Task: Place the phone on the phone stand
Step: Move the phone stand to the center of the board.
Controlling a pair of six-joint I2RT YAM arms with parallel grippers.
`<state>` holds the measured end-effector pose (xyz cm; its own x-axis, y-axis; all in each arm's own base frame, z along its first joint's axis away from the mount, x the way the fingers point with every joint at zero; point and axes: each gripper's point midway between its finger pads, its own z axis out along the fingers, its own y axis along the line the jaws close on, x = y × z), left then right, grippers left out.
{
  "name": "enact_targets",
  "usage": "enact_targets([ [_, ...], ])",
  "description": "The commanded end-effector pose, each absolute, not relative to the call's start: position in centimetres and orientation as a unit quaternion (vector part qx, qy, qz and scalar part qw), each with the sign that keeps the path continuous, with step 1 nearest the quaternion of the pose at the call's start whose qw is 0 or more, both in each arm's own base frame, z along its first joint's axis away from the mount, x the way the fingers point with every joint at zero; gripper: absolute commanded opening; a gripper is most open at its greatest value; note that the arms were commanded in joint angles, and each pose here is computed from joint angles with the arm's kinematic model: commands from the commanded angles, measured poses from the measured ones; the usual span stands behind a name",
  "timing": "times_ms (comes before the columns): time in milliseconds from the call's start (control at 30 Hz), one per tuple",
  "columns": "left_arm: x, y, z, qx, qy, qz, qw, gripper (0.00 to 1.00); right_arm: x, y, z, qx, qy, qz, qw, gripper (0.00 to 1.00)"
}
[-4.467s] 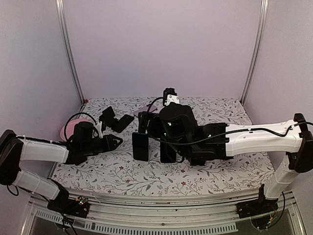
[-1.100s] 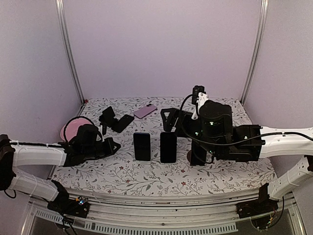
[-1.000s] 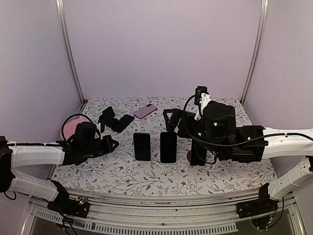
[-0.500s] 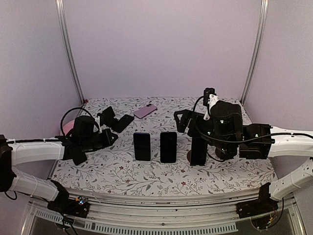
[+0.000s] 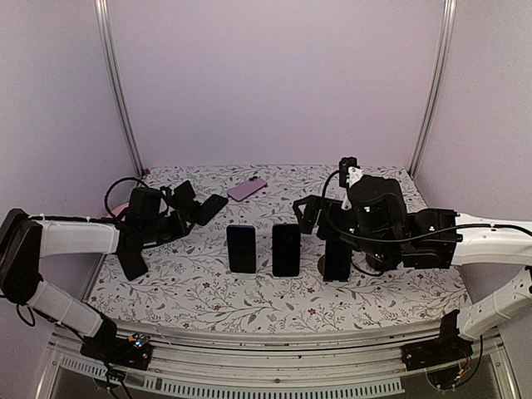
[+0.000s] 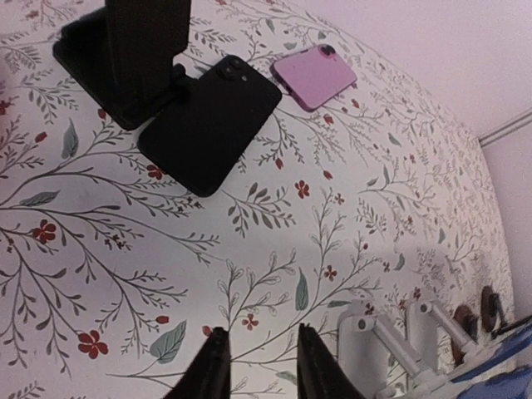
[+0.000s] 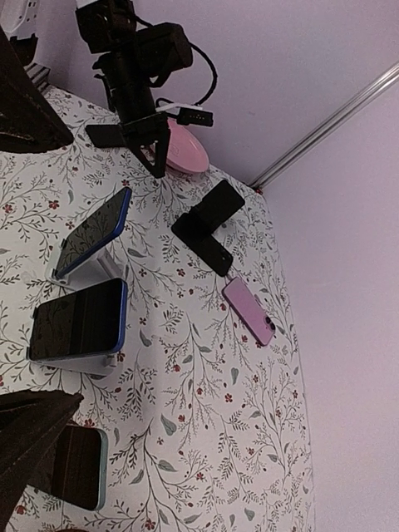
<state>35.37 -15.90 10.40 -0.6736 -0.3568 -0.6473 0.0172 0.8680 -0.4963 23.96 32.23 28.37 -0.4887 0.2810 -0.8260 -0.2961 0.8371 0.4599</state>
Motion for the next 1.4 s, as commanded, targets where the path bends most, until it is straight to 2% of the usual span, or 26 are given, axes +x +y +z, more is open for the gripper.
enact_targets([
  [0, 39.6, -13.0, 13.4, -0.133, 0.864, -0.198, 0.444, 0.40, 23.5, 32.7, 27.1, -0.028, 0.827, 0.281, 0.486, 0.99],
  [67, 41.3, -11.9, 14.6, -0.144, 0.859, -0.182, 0.456, 0.54, 23.4, 32.8, 27.1, -0.035, 0.828, 0.282, 0.484, 0.99],
  [200, 44.1, -10.3, 15.2, -0.156, 0.862, -0.144, 0.460, 0.72, 23.1, 32.7, 27.3, -0.041, 0.827, 0.288, 0.481, 0.99],
  [300, 45.8, -9.3, 15.6, -0.157, 0.866, -0.111, 0.462, 0.83, 22.8, 32.4, 27.4, -0.037, 0.826, 0.298, 0.477, 0.99],
  [400, 47.5, -9.0, 15.3, -0.147, 0.872, -0.095, 0.457, 0.89, 22.5, 32.2, 27.4, -0.036, 0.823, 0.309, 0.476, 0.99],
  [567, 51.6, -8.8, 16.0, -0.139, 0.876, -0.053, 0.458, 0.93, 22.5, 31.7, 27.6, -0.031, 0.820, 0.310, 0.480, 0.99],
  [833, 56.3, -9.2, 12.1, -0.141, 0.897, -0.014, 0.420, 0.89, 21.9, 31.6, 28.6, -0.030, 0.814, 0.335, 0.475, 0.99],
  [967, 57.3, -9.1, 10.9, -0.145, 0.901, 0.025, 0.408, 0.96, 21.3, 31.4, 28.3, -0.031, 0.816, 0.345, 0.463, 0.99],
  [1167, 57.7, -7.6, 9.5, -0.184, 0.896, 0.081, 0.395, 0.97, 21.1, 31.1, 28.1, -0.028, 0.817, 0.350, 0.458, 0.99],
  [1367, 57.5, -7.6, 7.4, -0.198, 0.904, 0.095, 0.367, 0.97, 21.3, 31.3, 28.3, -0.034, 0.817, 0.343, 0.462, 0.99],
])
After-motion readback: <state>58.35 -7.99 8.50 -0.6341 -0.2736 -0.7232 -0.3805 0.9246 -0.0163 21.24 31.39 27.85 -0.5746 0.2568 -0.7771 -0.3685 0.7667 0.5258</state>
